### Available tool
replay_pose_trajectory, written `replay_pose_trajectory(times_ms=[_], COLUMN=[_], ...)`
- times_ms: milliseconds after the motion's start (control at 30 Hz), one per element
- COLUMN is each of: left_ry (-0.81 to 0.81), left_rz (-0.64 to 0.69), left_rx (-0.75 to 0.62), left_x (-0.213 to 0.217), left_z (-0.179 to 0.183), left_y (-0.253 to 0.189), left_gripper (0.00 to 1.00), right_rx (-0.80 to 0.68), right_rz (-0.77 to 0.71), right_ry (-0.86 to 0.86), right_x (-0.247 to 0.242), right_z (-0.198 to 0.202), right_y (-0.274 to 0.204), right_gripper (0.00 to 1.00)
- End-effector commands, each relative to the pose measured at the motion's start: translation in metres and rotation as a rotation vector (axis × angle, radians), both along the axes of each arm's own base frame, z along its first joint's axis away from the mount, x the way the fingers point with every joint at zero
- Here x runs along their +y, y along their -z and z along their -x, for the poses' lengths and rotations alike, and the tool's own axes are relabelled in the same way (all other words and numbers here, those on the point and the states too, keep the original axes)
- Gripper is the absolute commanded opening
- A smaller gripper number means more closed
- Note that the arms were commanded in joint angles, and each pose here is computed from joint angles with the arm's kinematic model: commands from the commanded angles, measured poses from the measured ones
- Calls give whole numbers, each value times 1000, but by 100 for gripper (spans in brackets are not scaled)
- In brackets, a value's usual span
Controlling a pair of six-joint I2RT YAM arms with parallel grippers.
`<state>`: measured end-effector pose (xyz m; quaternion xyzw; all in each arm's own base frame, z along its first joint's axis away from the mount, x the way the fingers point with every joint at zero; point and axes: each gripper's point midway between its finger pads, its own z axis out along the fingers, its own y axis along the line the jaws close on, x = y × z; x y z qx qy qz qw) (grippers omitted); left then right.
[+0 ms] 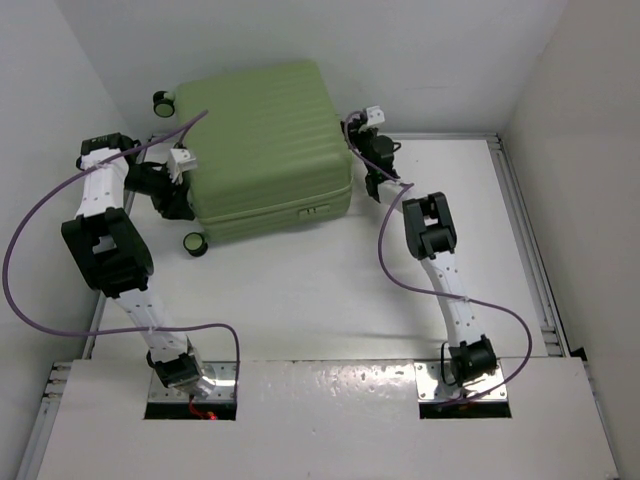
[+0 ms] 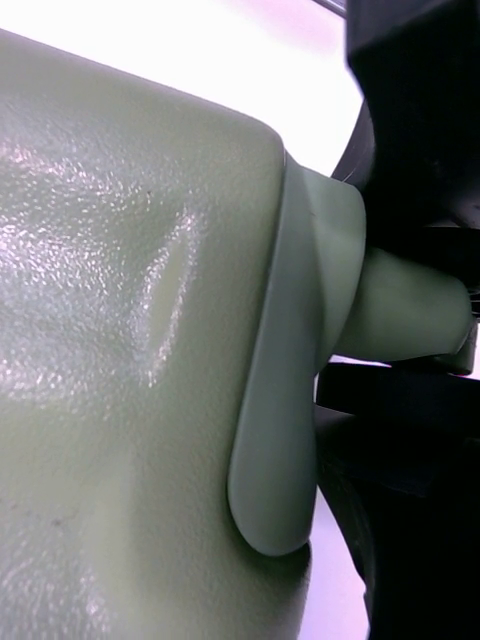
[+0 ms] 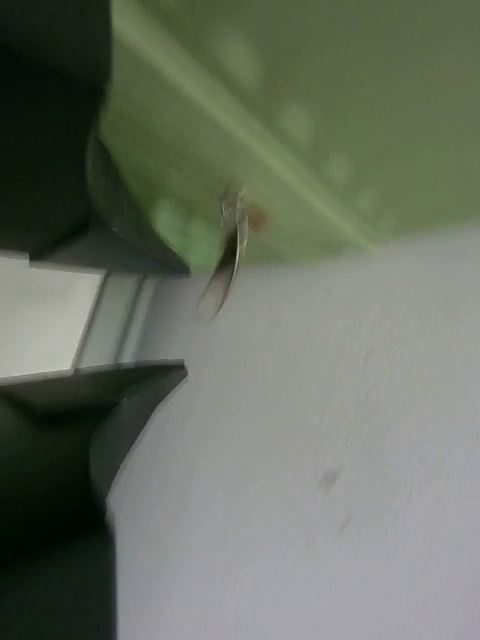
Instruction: Pack the luggage
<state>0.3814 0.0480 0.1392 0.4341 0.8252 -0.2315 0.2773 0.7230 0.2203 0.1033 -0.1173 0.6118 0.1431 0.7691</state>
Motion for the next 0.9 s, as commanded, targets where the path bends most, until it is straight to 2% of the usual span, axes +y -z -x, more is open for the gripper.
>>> replay_pose_trajectory(times_ms=[0, 67, 100, 167, 200, 233, 267, 300, 333, 400, 500, 533, 667, 700, 733, 767, 833, 867], left_ry=[-126, -144, -153, -163, -173, -161, -162, -157, -147, -165, -289, -366, -446, -442, -447, -504, -588, -651], left_rz=[-177, -167, -158, -120, -101, -72, -62, -54, -17, 5, 109, 166, 414, 449, 457, 529, 589, 630], left_rx=[-132, -172, -187, -239, -253, -286, -321, -341, -353, -421, -454, -480, -536, -547, -622, -582, -588, -577], left_x=[61, 60, 58, 50, 46, 40, 34, 31, 19, 10, 1, 4, -2, -7, -1, -2, 7, 11], left_z=[-72, -77, -78, -79, -78, -79, -74, -70, -66, -58, -58, -55, -36, -33, -35, -29, -36, -39], left_y=[64, 48, 43, 18, 11, -3, -22, -32, -42, -79, -122, -150, -213, -222, -240, -246, -254, -265], left_gripper=[29, 33, 36, 50, 57, 83, 100, 100, 100, 100, 100, 100, 100, 100, 100, 100, 100, 100], right_rx=[60, 120, 109, 91, 106, 63, 62, 111, 68, 97, 126, 160, 188, 203, 194, 222, 225, 306], right_rz=[-40, -37, -46, -52, -50, -63, -69, -59, -67, -66, -120, -123, -157, -172, -179, -190, -227, -250], right_ry=[214, 197, 191, 169, 161, 144, 128, 135, 108, 109, 114, 122, 131, 134, 133, 133, 130, 137], right_x=[-75, -74, -75, -74, -75, -73, -72, -78, -75, -81, -90, -95, -96, -97, -97, -96, -95, -93], right_z=[-4, 9, 15, 26, 33, 38, 43, 52, 57, 65, 68, 67, 66, 65, 63, 61, 54, 53], right_y=[5, 28, 17, -8, -2, -36, -40, -20, -50, -44, -60, -55, -59, -57, -63, -55, -61, -41], right_gripper=[48, 53, 53, 58, 60, 61, 63, 63, 63, 63, 59, 58, 49, 49, 49, 49, 56, 58])
